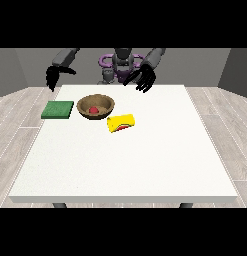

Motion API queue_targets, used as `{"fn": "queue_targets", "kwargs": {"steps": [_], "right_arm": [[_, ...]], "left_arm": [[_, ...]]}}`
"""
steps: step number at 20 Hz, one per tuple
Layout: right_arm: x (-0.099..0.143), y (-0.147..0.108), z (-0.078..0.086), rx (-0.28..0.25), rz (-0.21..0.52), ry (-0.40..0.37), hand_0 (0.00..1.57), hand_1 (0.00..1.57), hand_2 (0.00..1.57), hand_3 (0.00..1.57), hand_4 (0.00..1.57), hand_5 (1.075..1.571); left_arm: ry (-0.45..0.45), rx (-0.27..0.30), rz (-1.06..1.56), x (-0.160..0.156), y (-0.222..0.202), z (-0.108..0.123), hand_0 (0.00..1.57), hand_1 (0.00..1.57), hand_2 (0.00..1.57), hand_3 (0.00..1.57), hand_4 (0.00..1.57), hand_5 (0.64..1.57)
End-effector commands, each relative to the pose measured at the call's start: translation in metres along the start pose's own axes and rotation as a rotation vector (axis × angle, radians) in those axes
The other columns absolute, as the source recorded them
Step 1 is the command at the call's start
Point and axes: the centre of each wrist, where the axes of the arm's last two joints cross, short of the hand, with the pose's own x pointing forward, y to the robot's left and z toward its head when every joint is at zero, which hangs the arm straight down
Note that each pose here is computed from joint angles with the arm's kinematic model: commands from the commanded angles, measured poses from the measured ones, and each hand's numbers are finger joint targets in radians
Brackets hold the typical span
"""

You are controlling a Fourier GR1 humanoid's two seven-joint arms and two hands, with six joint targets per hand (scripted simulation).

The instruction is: Pick the cup and pour the ball into the bowl, then pick the bowl and place it on the pad

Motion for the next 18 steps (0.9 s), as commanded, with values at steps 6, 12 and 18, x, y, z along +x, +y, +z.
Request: {"fn": "queue_targets", "kwargs": {"steps": [6,12,18], "right_arm": [[-0.005,0.045,-0.023,-0.126,-0.031,-0.039,0.00,0.00,0.00,0.00,0.29,1.570],[-0.030,0.079,-0.026,-0.124,-0.037,0.046,0.00,0.00,0.00,0.00,0.31,1.569],[-0.053,0.044,-0.023,-0.181,-0.041,0.012,0.00,0.00,0.00,0.00,0.24,1.566]], "left_arm": [[-0.148,-0.091,0.544,-0.031,0.014,0.042,0.00,0.00,0.00,0.00,0.00,1.565],[-0.121,-0.135,0.577,-0.074,0.026,0.053,0.00,0.00,0.00,0.00,0.00,1.564],[-0.176,-0.165,0.571,-0.058,0.060,0.044,0.00,0.00,0.00,0.00,0.00,1.564]]}}
